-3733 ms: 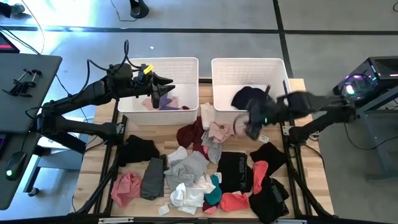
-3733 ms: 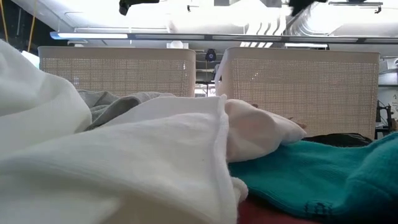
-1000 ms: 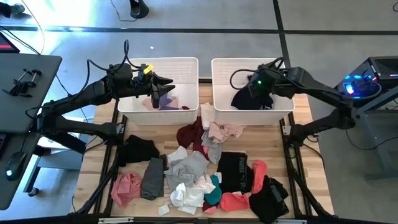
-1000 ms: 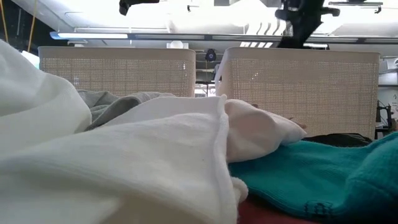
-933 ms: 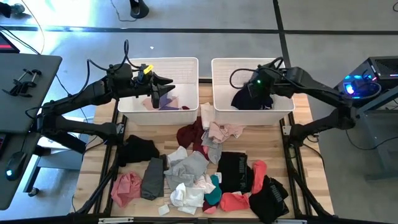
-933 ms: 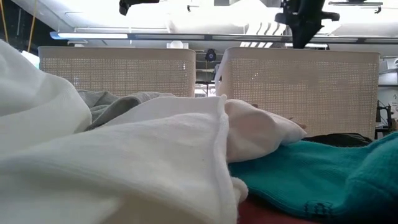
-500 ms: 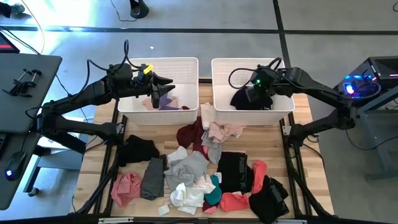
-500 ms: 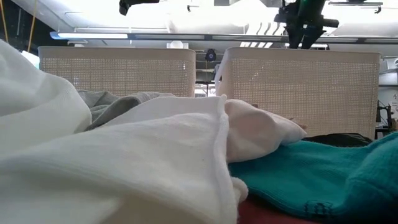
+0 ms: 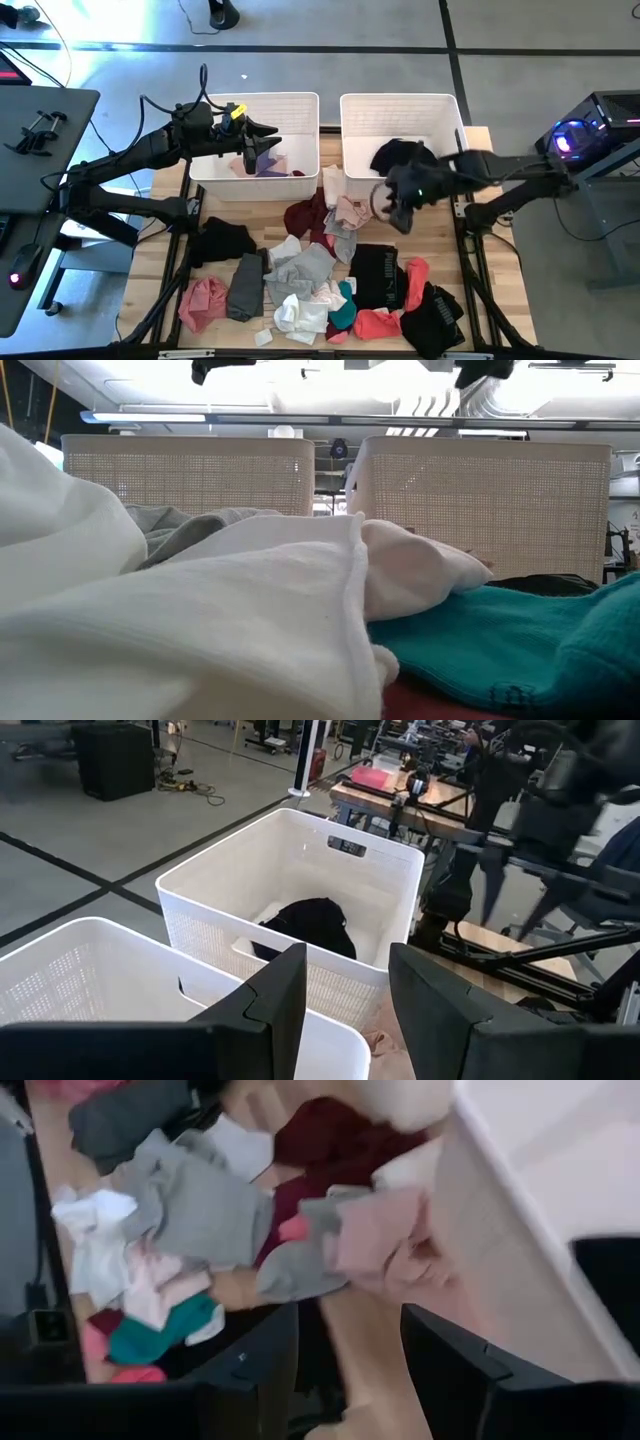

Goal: Sort clothes
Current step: Put the black underwear into the right white laundry bin

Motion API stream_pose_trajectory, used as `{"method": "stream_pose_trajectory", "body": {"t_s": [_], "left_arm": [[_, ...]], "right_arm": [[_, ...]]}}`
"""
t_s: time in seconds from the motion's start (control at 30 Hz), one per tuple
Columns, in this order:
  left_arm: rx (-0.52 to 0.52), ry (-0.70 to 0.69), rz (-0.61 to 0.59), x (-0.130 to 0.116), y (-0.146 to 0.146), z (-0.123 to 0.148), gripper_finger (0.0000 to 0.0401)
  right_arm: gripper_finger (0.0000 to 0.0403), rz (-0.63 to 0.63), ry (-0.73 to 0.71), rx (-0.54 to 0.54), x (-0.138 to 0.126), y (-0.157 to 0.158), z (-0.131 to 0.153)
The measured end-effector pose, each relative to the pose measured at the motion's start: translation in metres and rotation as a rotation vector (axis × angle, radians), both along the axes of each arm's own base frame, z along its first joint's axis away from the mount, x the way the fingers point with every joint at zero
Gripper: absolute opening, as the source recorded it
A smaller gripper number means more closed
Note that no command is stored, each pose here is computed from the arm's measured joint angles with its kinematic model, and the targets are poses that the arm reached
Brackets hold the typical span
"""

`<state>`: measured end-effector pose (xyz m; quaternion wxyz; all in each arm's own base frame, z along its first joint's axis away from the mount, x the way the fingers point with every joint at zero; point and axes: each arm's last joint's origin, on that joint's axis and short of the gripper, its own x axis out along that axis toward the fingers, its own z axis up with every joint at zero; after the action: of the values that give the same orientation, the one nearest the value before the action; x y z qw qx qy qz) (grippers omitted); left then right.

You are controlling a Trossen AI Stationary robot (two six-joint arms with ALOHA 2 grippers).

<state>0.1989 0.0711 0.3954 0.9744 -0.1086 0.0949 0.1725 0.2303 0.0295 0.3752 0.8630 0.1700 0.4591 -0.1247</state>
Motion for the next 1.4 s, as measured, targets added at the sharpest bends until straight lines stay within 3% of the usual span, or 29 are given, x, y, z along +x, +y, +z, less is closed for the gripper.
{"method": "stream_pose_trajectory", "body": {"t_s": [0.27,0.53,0.73,0.9,1.1,1.4], "left_arm": [[0.0,0.0,0.0,0.0,0.0,0.0,0.0131],[-0.001,0.003,0.0,0.0,0.0,0.0,0.0131],[-0.002,0.004,0.0,0.0,0.0,0.0,0.0131],[-0.002,0.004,0.0,0.0,0.0,0.0,0.0131],[-0.002,0.003,0.0,0.0,0.0,0.0,0.0131],[-0.002,0.004,0.0,0.0,0.0,0.0,0.0131]], "right_arm": [[0.0165,0.017,0.064,0.028,0.009,0.031,-0.014],[0.0165,0.168,0.205,0.021,0.035,0.048,-0.044],[0.0165,0.187,0.311,0.091,0.024,0.049,-0.106],[0.0165,0.245,0.267,0.204,0.016,0.05,-0.151],[0.0165,0.613,0.065,0.18,0.017,0.059,-0.186],[0.019,0.603,0.07,0.093,0.011,0.056,-0.199]]}}
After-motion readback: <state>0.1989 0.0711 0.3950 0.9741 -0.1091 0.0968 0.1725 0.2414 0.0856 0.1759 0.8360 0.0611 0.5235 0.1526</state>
